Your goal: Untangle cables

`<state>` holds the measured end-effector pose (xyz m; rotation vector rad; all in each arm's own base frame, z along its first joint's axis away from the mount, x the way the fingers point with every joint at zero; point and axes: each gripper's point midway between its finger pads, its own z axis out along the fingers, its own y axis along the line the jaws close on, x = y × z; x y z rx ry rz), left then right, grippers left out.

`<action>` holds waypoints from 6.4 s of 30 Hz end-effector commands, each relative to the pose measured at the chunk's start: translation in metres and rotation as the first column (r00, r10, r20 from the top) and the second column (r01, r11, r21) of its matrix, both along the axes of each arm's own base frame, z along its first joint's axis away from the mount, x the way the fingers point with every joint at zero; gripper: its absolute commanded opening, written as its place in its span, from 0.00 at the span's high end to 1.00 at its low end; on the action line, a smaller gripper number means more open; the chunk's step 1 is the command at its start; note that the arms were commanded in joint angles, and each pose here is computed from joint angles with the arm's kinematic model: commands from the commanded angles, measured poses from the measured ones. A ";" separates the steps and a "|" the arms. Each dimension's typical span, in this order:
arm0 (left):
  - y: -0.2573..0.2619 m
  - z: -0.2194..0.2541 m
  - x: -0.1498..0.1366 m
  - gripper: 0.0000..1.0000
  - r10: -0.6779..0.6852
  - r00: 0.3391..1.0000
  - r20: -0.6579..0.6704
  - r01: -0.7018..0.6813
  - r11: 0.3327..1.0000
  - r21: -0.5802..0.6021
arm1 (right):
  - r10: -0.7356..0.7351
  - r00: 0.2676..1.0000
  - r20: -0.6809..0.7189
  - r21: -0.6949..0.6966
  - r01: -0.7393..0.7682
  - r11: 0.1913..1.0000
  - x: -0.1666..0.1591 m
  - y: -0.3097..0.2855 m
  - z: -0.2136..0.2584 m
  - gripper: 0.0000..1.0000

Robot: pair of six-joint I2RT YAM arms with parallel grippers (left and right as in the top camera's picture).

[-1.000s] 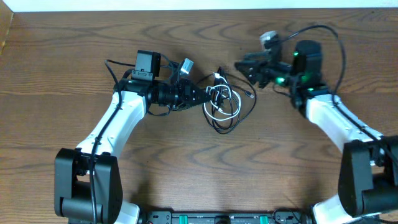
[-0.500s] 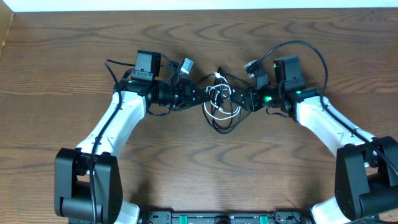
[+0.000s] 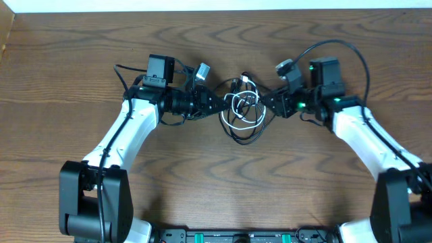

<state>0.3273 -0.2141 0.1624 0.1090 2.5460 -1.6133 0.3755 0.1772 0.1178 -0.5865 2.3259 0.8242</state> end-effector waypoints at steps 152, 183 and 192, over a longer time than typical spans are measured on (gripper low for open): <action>0.025 -0.019 0.032 0.19 0.301 0.934 -0.191 -0.280 0.951 0.130 | -0.811 0.433 0.392 -0.434 0.865 0.252 -0.017 -0.247 0.048 0.99; 0.149 -0.082 0.065 0.18 0.632 0.741 0.227 -0.590 0.450 0.670 | -0.772 0.635 0.025 -0.395 0.716 0.576 -0.007 -0.189 -0.015 0.01; 0.149 -0.082 0.065 0.18 0.632 0.741 0.225 -0.588 0.450 0.672 | -0.772 0.635 0.025 -0.396 0.715 0.576 -0.007 -0.189 -0.015 0.01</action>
